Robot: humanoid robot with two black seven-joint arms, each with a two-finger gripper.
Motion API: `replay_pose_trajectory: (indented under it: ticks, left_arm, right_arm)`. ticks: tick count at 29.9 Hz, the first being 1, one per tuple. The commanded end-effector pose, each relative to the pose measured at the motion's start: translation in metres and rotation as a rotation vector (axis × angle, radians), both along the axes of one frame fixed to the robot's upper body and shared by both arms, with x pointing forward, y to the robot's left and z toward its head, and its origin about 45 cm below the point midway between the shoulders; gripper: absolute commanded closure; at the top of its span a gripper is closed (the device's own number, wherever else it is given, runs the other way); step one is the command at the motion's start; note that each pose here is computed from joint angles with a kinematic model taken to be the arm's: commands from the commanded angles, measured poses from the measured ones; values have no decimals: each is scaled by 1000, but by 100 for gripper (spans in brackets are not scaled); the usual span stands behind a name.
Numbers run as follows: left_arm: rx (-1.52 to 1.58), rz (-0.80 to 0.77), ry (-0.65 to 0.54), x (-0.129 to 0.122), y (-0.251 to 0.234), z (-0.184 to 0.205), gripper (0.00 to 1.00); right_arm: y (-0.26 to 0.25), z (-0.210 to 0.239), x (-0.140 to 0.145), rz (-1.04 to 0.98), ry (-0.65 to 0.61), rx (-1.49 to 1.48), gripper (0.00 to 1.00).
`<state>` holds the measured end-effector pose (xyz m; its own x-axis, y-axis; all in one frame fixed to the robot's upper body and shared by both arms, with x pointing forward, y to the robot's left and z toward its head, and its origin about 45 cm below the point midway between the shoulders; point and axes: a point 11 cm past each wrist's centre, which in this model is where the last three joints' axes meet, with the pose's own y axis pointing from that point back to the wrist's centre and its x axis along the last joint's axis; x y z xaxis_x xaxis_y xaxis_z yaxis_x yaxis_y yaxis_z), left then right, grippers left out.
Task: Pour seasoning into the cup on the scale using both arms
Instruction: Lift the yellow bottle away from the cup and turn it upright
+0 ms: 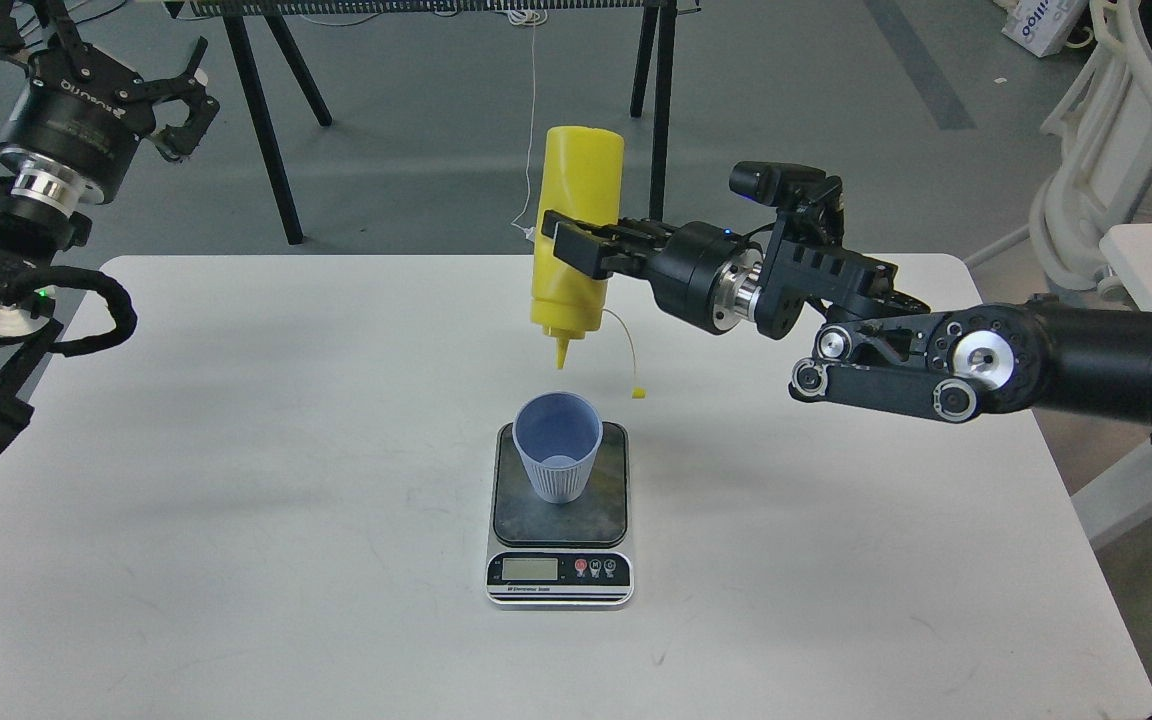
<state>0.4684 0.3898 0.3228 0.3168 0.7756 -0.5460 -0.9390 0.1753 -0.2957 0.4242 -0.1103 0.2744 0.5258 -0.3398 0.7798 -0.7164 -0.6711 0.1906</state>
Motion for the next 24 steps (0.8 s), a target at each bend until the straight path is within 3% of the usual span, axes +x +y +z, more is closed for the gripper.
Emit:
replay_pose_trajectory:
  ticks: [1,7,13,24]
  left_arm:
    - [4,8,1,0,3,1,0]
    - [7,-1,3,0,-1,1,0]
    - [-6,1,8,1,-6,-3,0]
    - [-14,8,24,0,-6,-12,0]
  right_arm:
    - [-39,14,6,-173,144,193,63]
    - [-119,12,4,-360,343,480,63]
    - [-183,-14,-25,-450,617,865,63]
    - [-224,-73,-92,-420,967,1547,63]
